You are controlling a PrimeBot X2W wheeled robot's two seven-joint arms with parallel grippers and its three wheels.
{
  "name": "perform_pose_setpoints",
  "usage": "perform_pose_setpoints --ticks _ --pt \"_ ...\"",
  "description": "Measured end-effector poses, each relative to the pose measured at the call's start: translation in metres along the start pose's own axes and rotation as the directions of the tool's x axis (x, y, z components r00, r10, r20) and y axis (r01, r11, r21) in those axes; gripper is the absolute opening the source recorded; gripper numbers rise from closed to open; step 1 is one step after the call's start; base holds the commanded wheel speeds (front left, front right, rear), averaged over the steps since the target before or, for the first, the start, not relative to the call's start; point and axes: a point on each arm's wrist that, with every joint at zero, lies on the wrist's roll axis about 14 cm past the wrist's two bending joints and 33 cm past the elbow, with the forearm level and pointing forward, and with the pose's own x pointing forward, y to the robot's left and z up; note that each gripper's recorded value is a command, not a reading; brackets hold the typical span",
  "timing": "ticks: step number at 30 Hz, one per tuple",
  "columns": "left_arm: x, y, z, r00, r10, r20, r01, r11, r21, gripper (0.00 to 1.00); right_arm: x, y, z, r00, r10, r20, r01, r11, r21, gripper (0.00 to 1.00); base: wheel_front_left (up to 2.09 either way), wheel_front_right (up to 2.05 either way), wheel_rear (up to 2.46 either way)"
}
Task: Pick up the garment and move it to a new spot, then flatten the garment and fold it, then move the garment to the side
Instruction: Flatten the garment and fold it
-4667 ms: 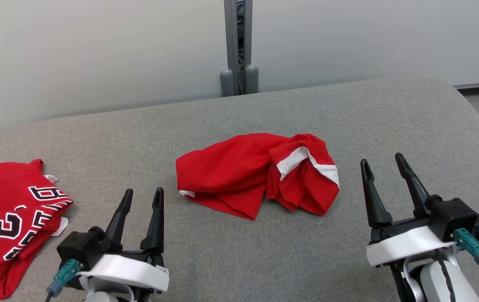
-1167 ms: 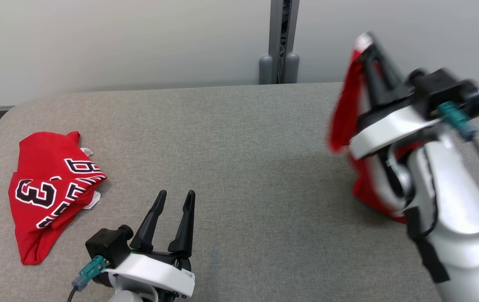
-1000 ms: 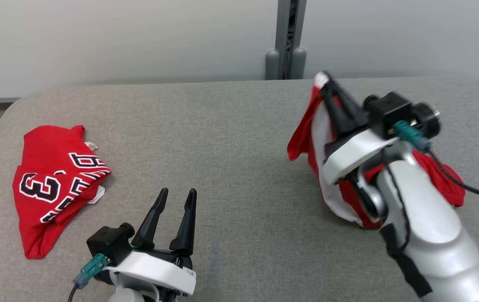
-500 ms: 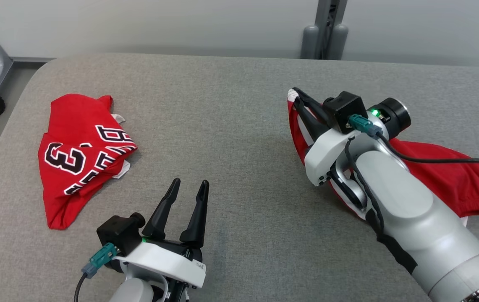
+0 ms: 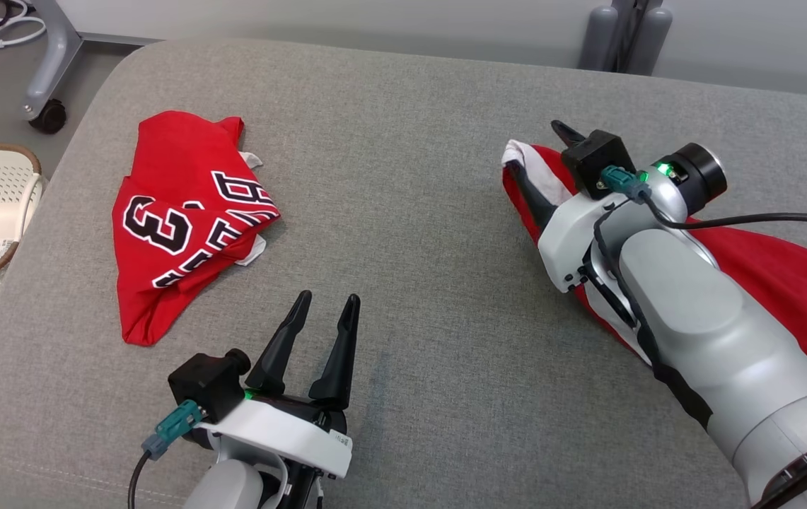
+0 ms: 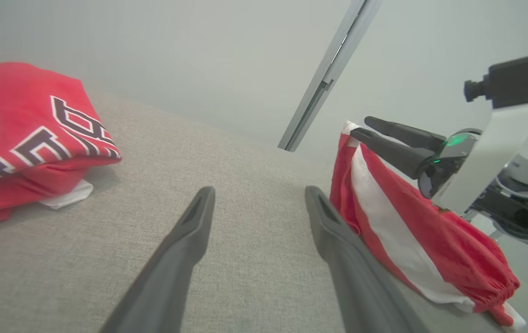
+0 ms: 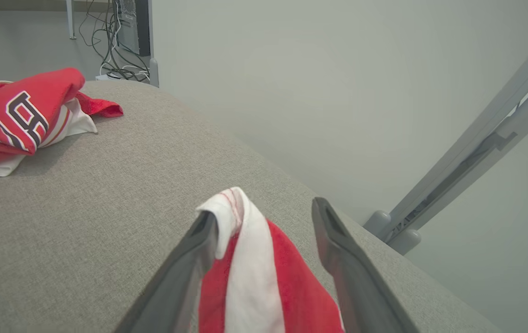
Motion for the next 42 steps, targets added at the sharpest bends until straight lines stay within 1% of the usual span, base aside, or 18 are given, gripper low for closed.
perform_pose_setpoints --ticks 4,8,12,17,20,22,26,27,29,33,37,38,40,42 --pt "0.001 0.000 -0.001 1.000 -0.001 -0.003 0.001 1.000 -0.001 1.00 -0.002 0.004 -0.007 1.000 0.014 -0.024 -0.014 1.000 -0.009 1.00 0.00 0.00 0.00" --pt "0.005 -0.005 -0.004 1.000 -0.016 -0.009 0.016 1.000 -0.002 1.00 -0.009 0.000 -0.009 1.000 0.003 -0.031 -0.003 1.000 -0.003 1.00 0.00 0.00 0.00" --pt "0.006 -0.010 -0.002 0.999 -0.035 -0.005 0.035 0.999 0.005 1.00 -0.018 0.002 -0.004 1.000 0.009 -0.029 -0.010 1.000 -0.011 1.00 0.00 0.00 0.00" --pt "0.007 -0.022 0.004 0.998 -0.068 0.013 0.067 0.998 0.010 1.00 -0.031 -0.014 0.020 0.999 -0.050 0.022 0.049 0.999 0.013 1.00 0.00 0.00 0.00" --pt "0.004 -0.026 0.004 0.997 -0.076 0.014 0.076 0.997 0.010 1.00 -0.042 -0.032 0.052 0.988 -0.107 0.114 0.102 0.994 0.050 1.00 0.00 0.00 0.00" --pt "0.004 -0.029 0.006 0.996 -0.085 0.021 0.085 0.996 0.010 1.00 -0.056 -0.048 0.070 0.971 -0.160 0.178 0.147 0.986 0.082 1.00 0.00 0.00 0.00" --pt "0.004 -0.039 0.009 0.993 -0.111 0.033 0.110 0.994 0.015 1.00 -0.095 -0.076 0.084 0.924 -0.277 0.264 0.244 0.958 0.154 1.00 0.00 0.00 0.00" --pt "0.007 -0.046 0.012 0.991 -0.129 0.041 0.128 0.992 0.016 1.00 -0.116 -0.087 0.091 0.891 -0.332 0.310 0.286 0.940 0.184 1.00 0.00 0.00 0.00" --pt "0.010 -0.051 0.013 0.989 -0.144 0.045 0.143 0.990 0.016 1.00 -0.137 -0.095 0.090 0.861 -0.383 0.335 0.329 0.921 0.207 1.00 0.00 0.00 0.00" --pt "0.012 -0.060 0.014 0.984 -0.169 0.049 0.169 0.985 0.020 1.00 -0.177 -0.098 0.079 0.812 -0.463 0.357 0.401 0.885 0.236 1.00 0.00 0.00 0.00" --pt "0.013 -0.069 0.016 0.979 -0.194 0.055 0.193 0.981 0.021 1.00 -0.218 -0.096 0.062 0.758 -0.549 0.352 0.470 0.834 0.290 1.00 0.00 0.00 0.00" --pt "0.013 -0.069 0.016 0.979 -0.194 0.055 0.193 0.981 0.021 1.00 -0.218 -0.096 0.062 0.758 -0.549 0.352 0.470 0.834 0.290 1.00 0.00 0.00 0.00" --pt "0.014 -0.073 0.017 0.977 -0.206 0.059 0.205 0.979 0.025 1.00 -0.237 -0.093 0.051 0.738 -0.586 0.335 0.502 0.808 0.307 1.00 0.00 0.00 0.00" --pt "0.014 -0.075 0.018 0.975 -0.213 0.063 0.212 0.977 0.025 1.00 -0.253 -0.088 0.036 0.727 -0.615 0.304 0.533 0.785 0.314 1.00 0.00 0.00 0.00"
